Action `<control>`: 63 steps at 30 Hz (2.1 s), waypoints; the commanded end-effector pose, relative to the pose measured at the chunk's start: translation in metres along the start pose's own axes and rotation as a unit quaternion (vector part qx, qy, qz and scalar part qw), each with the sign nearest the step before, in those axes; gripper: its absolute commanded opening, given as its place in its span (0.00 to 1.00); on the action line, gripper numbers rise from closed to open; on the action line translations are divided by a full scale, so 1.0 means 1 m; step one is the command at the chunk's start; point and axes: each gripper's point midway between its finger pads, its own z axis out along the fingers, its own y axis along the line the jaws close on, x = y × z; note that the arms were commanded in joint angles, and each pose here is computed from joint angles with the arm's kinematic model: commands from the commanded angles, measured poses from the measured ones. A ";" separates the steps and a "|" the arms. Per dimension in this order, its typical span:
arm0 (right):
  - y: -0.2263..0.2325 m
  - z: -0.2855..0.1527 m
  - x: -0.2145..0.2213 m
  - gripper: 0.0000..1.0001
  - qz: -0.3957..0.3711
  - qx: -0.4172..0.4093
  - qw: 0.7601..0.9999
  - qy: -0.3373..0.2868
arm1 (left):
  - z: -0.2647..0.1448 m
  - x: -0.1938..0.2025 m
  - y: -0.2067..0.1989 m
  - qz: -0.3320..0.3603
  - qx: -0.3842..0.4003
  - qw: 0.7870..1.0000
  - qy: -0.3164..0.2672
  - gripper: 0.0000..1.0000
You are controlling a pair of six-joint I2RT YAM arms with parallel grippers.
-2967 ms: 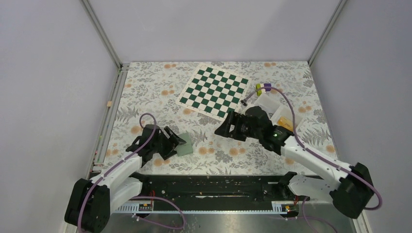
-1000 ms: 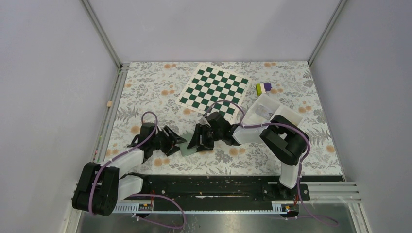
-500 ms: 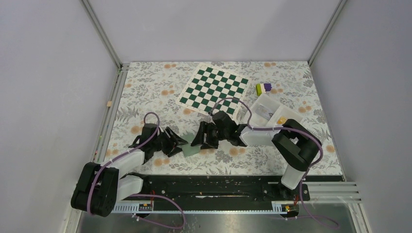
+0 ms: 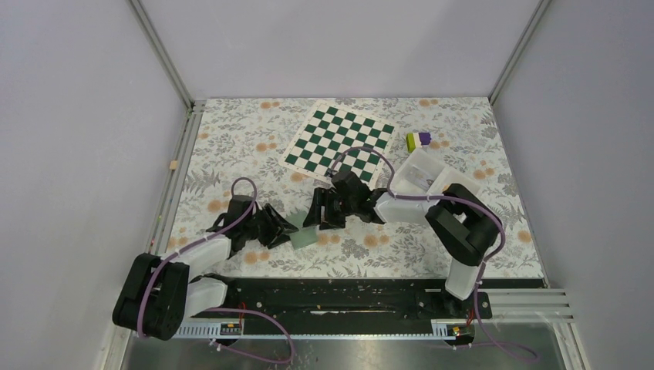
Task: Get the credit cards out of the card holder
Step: Open the card holder at the center of the board.
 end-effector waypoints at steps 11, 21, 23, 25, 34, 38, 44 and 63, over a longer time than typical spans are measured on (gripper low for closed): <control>-0.003 0.012 -0.015 0.67 0.021 -0.039 0.999 0.021 | 0.013 0.014 0.024 -0.008 -0.039 0.999 0.029 0.42; -0.005 0.014 -0.015 0.67 0.016 -0.029 0.999 0.033 | 0.015 0.014 0.020 -0.007 -0.031 0.999 0.034 0.42; -0.006 0.014 -0.014 0.67 0.013 -0.029 0.999 0.036 | 0.017 0.013 0.018 -0.006 -0.028 0.999 0.035 0.41; -0.005 0.017 -0.011 0.67 0.016 -0.037 0.998 0.046 | 0.019 0.014 0.016 -0.008 -0.025 0.999 0.043 0.41; 0.030 0.000 -0.019 0.34 0.015 -0.116 0.993 0.029 | 0.021 0.020 0.009 -0.012 -0.008 0.998 0.056 0.39; 0.043 -0.013 -0.028 0.15 0.036 -0.162 0.986 0.012 | 0.021 0.024 0.008 -0.012 -0.002 0.998 0.061 0.38; 0.040 -0.011 -0.022 0.12 0.042 -0.169 0.984 0.028 | 0.021 0.026 0.004 -0.008 0.008 0.998 0.065 0.38; 0.038 -0.025 -0.015 0.00 0.029 -0.148 0.988 0.032 | 0.017 0.036 -0.006 0.005 0.035 0.996 0.077 0.39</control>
